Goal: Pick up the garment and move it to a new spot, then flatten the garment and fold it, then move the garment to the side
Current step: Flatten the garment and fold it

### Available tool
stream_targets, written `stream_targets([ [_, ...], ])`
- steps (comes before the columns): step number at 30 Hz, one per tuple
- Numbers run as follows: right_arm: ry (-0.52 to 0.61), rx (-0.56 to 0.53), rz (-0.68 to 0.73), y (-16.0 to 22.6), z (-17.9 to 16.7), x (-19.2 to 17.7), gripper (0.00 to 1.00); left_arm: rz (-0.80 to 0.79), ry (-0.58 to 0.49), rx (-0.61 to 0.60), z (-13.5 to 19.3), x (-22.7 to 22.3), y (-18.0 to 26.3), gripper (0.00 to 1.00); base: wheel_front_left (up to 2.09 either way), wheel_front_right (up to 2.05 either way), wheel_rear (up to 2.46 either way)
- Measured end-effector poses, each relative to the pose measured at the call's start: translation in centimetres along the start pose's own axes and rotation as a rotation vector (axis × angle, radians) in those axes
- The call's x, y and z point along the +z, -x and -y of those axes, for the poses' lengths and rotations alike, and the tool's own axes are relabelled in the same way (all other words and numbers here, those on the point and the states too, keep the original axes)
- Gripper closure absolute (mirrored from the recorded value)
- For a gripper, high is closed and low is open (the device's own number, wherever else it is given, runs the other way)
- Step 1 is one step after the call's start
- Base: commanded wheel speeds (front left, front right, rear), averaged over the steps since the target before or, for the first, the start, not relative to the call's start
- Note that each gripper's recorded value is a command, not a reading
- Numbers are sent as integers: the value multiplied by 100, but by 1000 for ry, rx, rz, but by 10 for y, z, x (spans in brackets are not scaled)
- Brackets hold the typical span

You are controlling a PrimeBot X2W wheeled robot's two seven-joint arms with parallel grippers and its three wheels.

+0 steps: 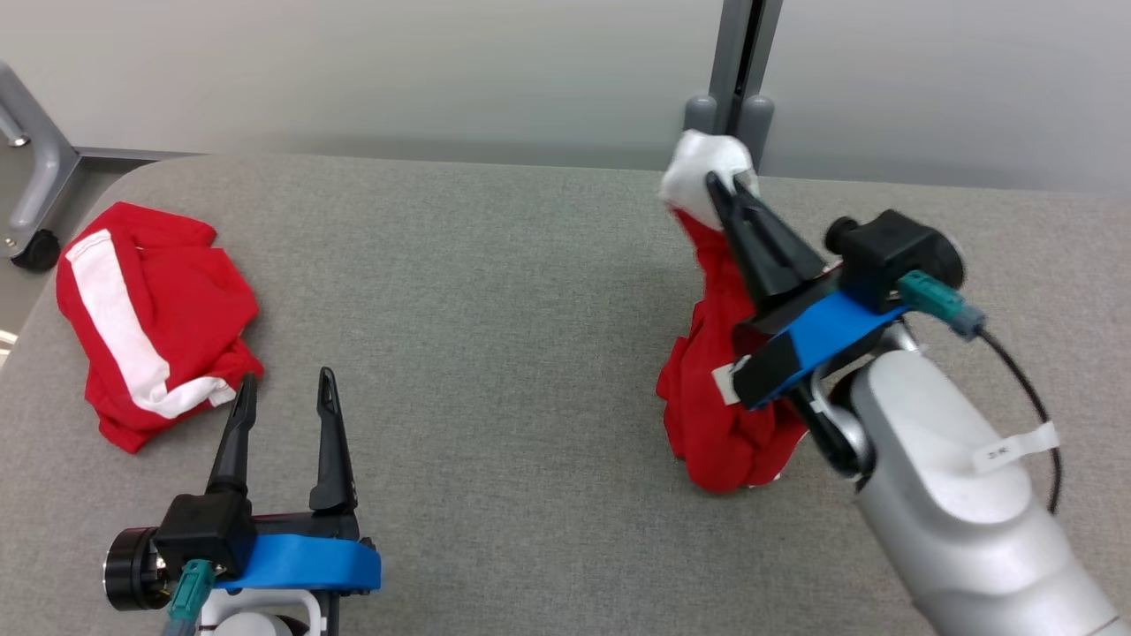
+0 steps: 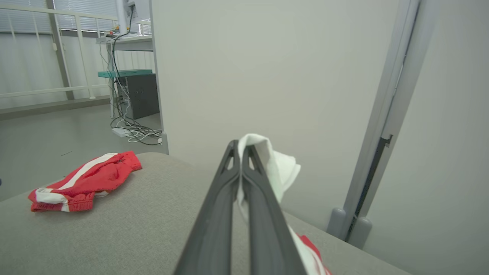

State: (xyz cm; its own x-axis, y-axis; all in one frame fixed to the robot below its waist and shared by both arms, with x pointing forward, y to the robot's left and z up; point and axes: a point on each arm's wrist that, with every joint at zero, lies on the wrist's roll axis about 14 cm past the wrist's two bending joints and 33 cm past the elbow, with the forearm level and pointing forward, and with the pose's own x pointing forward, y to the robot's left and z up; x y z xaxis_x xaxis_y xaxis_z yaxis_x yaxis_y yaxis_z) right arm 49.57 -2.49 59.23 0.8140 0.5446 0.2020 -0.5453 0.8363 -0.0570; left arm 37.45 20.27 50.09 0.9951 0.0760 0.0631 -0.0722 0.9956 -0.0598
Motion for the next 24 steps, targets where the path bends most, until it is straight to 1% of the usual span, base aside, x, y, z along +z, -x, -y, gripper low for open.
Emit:
stream_targets([
  [4,-75,133,4,-13,-62,-2,100,1,1,24,-7,1,4,0,0,0,0],
  [7,-111,230,-14,-16,-105,-9,100,3,3,45,-14,2,8,0,0,0,0],
  [11,-144,341,-70,-7,-148,-29,100,-3,8,65,-19,1,13,0,0,0,0],
  [14,-210,440,-107,9,-186,-40,100,-9,12,75,-21,0,16,0,0,0,0],
  [16,-237,493,-135,20,-205,-47,100,-14,11,82,-23,-2,17,0,0,0,0],
  [18,-253,525,-164,28,-216,-56,100,-17,14,85,-23,-3,17,0,0,0,0],
  [19,-259,540,-178,33,-221,-60,93,-20,15,87,-24,-4,17,0,0,0,0],
  [20,-264,547,-189,36,-224,-63,93,-21,14,89,-24,-4,17,0,0,0,0],
  [21,-267,549,-195,38,-225,-65,0,-24,13,89,-24,-5,16,0,0,0,0],
  [24,-275,519,-191,35,-216,-65,0,-25,15,81,-21,-6,12,0,0,0,0],
])
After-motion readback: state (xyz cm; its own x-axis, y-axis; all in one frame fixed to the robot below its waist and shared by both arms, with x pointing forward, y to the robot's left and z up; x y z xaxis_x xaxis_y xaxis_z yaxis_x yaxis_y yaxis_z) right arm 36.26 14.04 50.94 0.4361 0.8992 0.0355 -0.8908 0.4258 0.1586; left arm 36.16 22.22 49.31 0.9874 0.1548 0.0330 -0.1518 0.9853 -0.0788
